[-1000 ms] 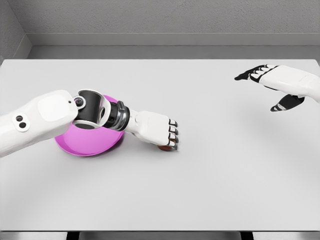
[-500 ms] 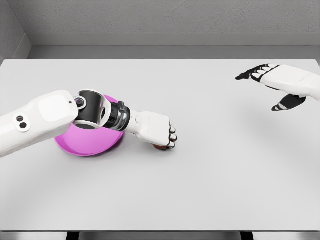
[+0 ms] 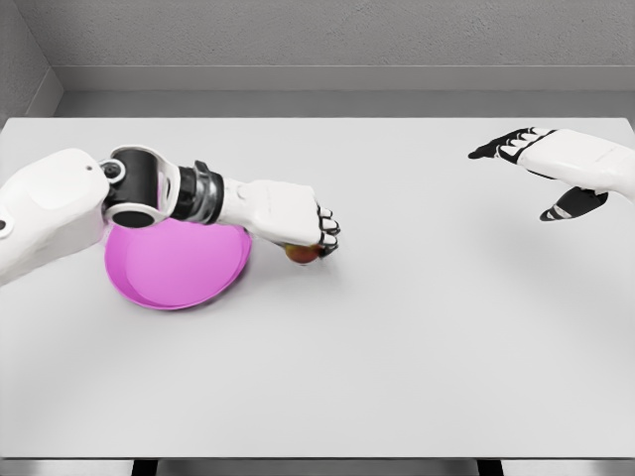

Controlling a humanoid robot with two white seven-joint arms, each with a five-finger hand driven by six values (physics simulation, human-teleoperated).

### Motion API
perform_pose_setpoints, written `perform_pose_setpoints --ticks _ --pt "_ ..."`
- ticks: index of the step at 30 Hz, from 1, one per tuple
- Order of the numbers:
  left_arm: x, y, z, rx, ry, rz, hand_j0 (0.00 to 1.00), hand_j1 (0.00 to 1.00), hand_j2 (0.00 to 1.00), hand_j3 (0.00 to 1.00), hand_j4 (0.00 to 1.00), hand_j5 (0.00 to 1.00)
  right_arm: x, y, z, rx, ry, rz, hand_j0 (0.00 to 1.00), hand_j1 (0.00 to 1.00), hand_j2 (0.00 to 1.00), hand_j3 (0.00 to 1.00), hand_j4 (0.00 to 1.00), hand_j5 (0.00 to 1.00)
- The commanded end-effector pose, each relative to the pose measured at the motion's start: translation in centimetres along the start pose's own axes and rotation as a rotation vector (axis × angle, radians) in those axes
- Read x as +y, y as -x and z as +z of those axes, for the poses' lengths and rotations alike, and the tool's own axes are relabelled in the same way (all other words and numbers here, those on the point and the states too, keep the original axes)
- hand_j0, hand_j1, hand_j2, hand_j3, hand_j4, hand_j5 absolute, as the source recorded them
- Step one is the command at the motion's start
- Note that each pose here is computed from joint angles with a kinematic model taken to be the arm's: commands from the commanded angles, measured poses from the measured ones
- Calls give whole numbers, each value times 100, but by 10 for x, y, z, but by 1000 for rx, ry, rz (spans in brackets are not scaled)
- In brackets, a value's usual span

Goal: Put the apple on the plate with both arms

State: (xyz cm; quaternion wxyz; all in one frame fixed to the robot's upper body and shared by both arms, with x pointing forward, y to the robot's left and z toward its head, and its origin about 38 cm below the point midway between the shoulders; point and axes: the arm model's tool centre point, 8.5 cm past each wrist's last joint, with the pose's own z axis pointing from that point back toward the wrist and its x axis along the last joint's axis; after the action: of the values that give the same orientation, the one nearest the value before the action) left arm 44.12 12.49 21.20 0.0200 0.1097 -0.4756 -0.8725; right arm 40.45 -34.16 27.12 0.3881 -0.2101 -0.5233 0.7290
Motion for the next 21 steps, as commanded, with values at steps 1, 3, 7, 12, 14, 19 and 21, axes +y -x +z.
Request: perform_pose_setpoints --ticks 1,3,7,12,14,19,21 --pt "0 16 27 63 -26 35 15 15 15 15 15 15 0 0 1 1 0 -2 100 100 100 100 100 100" --pt "-7 25 48 110 -9 42 15 15 15 15 15 15 0 1 0 1 1 -3 100 100 100 100 100 100" --pt "-25 34 83 179 51 52 15 15 15 15 15 15 0 0 -1 -2 3 -5 100 100 100 100 100 100" --pt "-52 35 91 208 110 71 15 15 15 15 15 15 0 1 0 3 2 -5 100 100 100 100 100 100" --pt "-66 37 93 225 144 87 15 15 15 15 15 15 0 2 0 5 2 -8 100 100 100 100 100 100" --pt "-76 41 95 244 173 93 16 16 16 16 16 16 1 2 0 4 1 -8 100 100 100 100 100 100" --pt "-78 41 97 246 175 95 18 18 18 18 18 18 1 2 0 4 1 -8 100 100 100 100 100 100"
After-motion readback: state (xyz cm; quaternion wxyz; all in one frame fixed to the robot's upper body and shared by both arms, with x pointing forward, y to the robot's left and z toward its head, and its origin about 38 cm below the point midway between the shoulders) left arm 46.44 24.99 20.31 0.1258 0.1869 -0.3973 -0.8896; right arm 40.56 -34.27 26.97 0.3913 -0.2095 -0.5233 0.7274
